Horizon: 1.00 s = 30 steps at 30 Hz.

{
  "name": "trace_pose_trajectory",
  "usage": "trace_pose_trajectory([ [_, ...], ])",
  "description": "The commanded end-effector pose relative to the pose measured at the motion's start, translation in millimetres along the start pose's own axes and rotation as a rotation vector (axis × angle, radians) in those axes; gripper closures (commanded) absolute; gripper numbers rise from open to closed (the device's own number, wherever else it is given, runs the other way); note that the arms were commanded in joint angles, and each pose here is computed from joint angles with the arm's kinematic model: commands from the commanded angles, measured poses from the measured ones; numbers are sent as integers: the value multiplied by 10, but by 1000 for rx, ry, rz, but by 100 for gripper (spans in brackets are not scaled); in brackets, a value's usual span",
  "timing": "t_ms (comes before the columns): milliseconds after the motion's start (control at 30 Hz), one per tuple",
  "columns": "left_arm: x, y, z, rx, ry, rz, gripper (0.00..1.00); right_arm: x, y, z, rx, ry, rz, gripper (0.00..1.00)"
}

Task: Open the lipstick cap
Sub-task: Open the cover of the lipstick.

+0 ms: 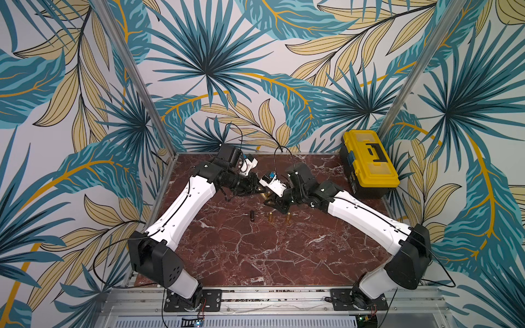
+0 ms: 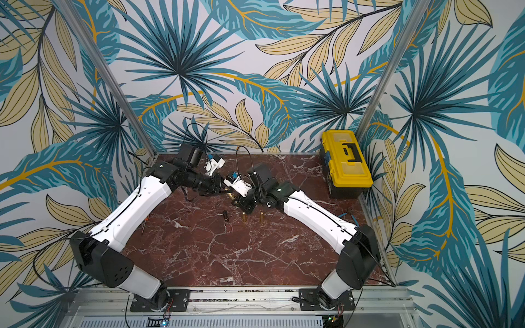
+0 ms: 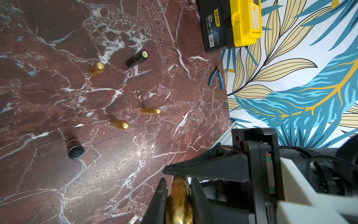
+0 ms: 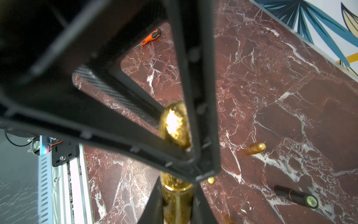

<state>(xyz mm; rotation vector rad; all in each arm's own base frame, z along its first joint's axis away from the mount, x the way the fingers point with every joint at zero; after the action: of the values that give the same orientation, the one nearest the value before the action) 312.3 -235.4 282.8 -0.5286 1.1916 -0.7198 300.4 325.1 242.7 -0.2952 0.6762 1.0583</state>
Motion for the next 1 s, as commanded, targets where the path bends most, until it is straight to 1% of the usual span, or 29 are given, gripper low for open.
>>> trace_pose_trajectory([
  [0,-166,46,142,-14,-51,18,100,-45,-126,-170,44,40,-76,100],
  [167,-333,10,273,-1,-104,6,100,-34,-150,-266,57,54,-96,100],
  [433,-461,24,328,5,-121,-23,100,-34,-192,-296,47,71,-120,100],
  [567,-454,94,325,9,-116,11,100,-35,-229,-331,41,91,-143,100],
  [800,-488,113,385,41,-123,47,100,-17,-288,-414,31,144,-175,100],
  [967,-590,144,477,47,-158,74,100,-8,-301,-441,31,158,-184,100],
])
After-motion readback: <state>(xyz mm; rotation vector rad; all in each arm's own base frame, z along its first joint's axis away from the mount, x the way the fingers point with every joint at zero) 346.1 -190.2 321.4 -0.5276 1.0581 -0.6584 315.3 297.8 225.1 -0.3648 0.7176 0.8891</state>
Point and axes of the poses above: each gripper's point midway between its finger pads, its own x axis out along the fingers, its own y axis along the line the jaws close on, z = x × y, the point moved 1 cm from there along -x, back along the fingers
